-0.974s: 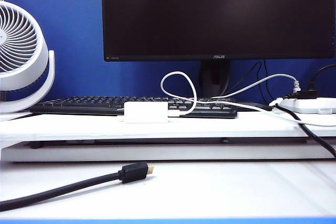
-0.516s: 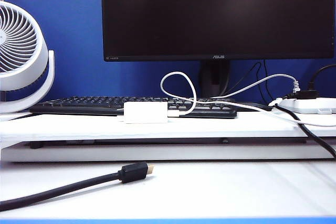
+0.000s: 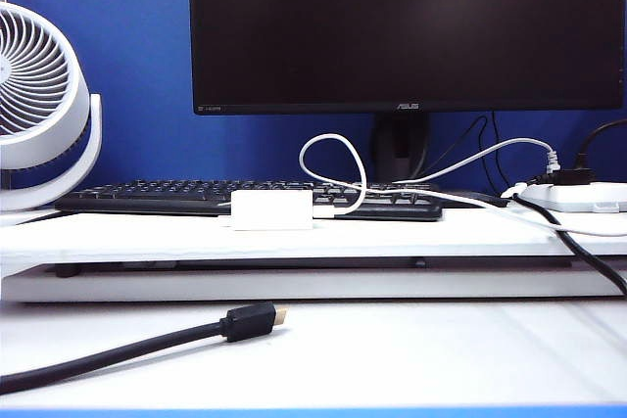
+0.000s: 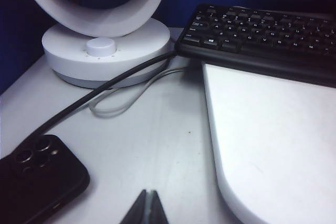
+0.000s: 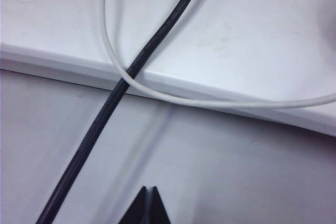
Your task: Pick up the Type-C charging cable and the charging base, insert one end of the Type-C charger into the corresponding slot on the base, and finally place the plugged-in charger back on the table.
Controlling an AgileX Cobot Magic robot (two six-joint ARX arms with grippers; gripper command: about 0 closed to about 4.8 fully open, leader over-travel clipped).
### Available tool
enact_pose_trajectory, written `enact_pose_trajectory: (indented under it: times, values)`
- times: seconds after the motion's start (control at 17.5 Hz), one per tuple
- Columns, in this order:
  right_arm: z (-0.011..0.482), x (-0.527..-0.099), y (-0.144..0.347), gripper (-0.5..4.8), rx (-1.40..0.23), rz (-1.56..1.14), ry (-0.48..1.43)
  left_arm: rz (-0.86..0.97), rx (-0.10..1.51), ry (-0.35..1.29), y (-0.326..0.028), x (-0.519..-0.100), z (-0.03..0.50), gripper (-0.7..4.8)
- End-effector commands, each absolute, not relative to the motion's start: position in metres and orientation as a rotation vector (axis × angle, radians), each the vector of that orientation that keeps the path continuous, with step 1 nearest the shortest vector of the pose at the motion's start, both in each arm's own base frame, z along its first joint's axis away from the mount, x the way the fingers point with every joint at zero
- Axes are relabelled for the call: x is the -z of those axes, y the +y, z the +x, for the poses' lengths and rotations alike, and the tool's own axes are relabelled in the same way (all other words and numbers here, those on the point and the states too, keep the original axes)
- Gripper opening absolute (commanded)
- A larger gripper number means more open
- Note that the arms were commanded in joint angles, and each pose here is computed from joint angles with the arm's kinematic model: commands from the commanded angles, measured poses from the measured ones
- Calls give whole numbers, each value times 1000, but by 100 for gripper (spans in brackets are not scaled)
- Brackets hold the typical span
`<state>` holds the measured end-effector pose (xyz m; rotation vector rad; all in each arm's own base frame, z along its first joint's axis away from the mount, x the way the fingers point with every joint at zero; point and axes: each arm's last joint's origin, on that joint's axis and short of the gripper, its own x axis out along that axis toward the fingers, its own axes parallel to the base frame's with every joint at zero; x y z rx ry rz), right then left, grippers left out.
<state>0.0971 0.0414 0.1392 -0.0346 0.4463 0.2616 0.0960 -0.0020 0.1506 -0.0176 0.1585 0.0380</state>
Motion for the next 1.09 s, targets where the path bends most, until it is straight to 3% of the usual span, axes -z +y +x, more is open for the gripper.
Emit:
enact_pose_trajectory:
  times: [0.06,0.4,0.69,0.92,1.09]
  values:
    - [98,-142,42,-5,-262,-26,428,-27,-42,171,-2,-149,96,-5]
    - [97,-144,38,-5,-247,-3,389,-27,-38,170,-2,-149,96,-5]
    - [95,-149,14,-5,-40,-34,160,-27,-34,169,-2,-149,96,-5]
    - [96,-149,4,-5,50,27,158,-27,-34,169,-2,-149,96,-5]
    - [96,-147,2,-5,-39,78,175,-27,-34,169,-2,-149,96,-5]
